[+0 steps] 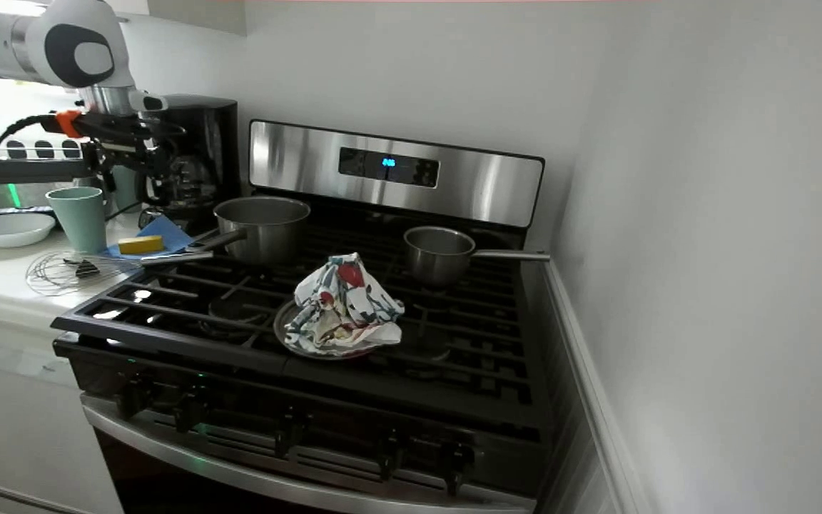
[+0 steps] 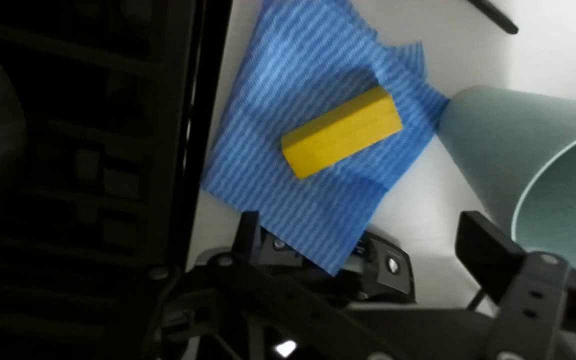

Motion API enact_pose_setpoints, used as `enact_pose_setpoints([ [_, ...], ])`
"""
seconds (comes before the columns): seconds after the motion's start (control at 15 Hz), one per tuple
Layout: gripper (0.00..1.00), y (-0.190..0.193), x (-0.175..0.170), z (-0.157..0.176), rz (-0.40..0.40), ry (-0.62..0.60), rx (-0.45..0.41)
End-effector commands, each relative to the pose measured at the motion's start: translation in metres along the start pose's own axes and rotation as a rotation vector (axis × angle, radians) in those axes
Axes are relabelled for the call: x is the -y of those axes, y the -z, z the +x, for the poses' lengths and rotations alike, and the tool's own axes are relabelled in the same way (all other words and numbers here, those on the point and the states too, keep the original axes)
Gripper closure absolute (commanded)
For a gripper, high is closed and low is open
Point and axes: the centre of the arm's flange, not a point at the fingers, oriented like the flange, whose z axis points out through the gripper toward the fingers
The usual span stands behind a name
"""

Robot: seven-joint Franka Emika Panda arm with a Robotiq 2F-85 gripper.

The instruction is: Pour the water from the blue cup into the larger pot then put the yellow block in the same pot

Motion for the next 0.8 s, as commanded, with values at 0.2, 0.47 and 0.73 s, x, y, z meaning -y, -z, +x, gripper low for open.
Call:
enact_pose_setpoints([
  [0.2, 0.0, -0.014, -0.013, 0.0, -0.001, -0.323, 0.191],
  [0.47, 0.0, -0.042, -0.015, -0.002, 0.061, -0.497, 0.228],
  [0.73, 0.0, -0.069, -0.019, 0.0, 0.147, -0.593, 0.196],
])
